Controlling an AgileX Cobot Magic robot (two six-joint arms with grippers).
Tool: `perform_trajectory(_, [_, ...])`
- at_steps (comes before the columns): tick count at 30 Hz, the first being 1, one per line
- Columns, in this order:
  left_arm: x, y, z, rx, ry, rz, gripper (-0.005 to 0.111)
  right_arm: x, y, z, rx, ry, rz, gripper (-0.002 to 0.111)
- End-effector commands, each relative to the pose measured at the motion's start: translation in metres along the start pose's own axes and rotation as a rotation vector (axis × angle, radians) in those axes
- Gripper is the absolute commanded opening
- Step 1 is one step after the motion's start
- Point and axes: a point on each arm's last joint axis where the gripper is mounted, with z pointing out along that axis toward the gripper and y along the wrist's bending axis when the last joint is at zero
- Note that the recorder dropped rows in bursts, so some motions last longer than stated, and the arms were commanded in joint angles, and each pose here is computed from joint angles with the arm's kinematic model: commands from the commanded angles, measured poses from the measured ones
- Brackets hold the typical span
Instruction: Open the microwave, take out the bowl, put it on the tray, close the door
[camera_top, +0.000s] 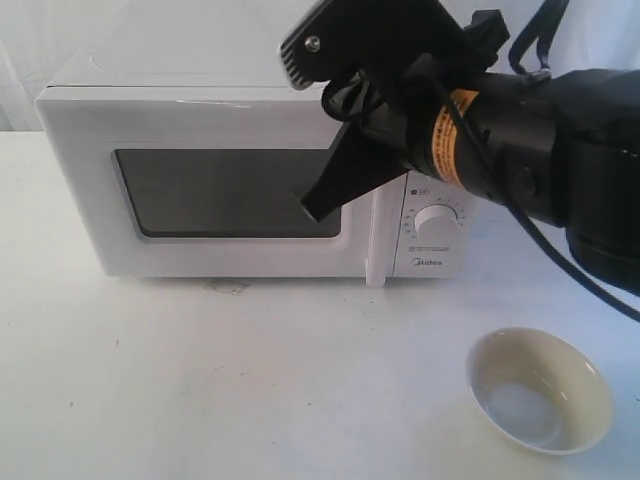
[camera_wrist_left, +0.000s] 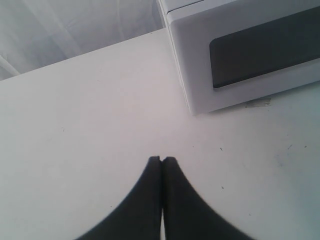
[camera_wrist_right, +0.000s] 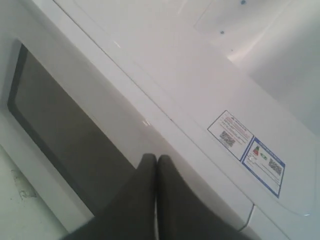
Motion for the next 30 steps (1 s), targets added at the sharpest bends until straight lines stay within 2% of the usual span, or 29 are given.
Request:
perform_trajectory(1, [0.000,-0.001,-0.003,0.003,-0.015,-0.007,0.000,-0.001,-0.005,-0.005,0.026,-0.007,-0.010,0.000])
perform_trajectory(4, [0.000,-0.001,-0.003,0.003,-0.015,-0.007,0.000,-0.005,-0.009,-0.013,0.035,-0.026,0.017,0.000])
perform_trajectory(11, [0.000,-0.001,-0.003,0.003,-0.013,-0.007,0.000,-0.013,-0.032,-0.054,0.076,-0.054,0.291,0.000])
perform_trajectory(14, [0.000,-0.001,-0.003,0.003,-0.013,-0.007,0.000,-0.007,-0.039,-0.073,0.105,-0.057,0.346,0.000])
perform_trajectory(21, [0.000,-0.001,-0.003,0.004,-0.011,-0.007,0.000,0.032,-0.041,-0.108,0.119,-0.036,0.409,0.000])
perform_trajectory(26, [0.000,-0.001,-0.003,0.004,-0.011,-0.007,0.000,0.072,-0.040,-0.122,0.161,0.012,0.506,0.000])
perform_trajectory(30, [0.000,-0.001,-0.003,0.004,-0.011,-0.007,0.000,0.093,-0.043,-0.136,0.197,-0.020,0.600,0.000])
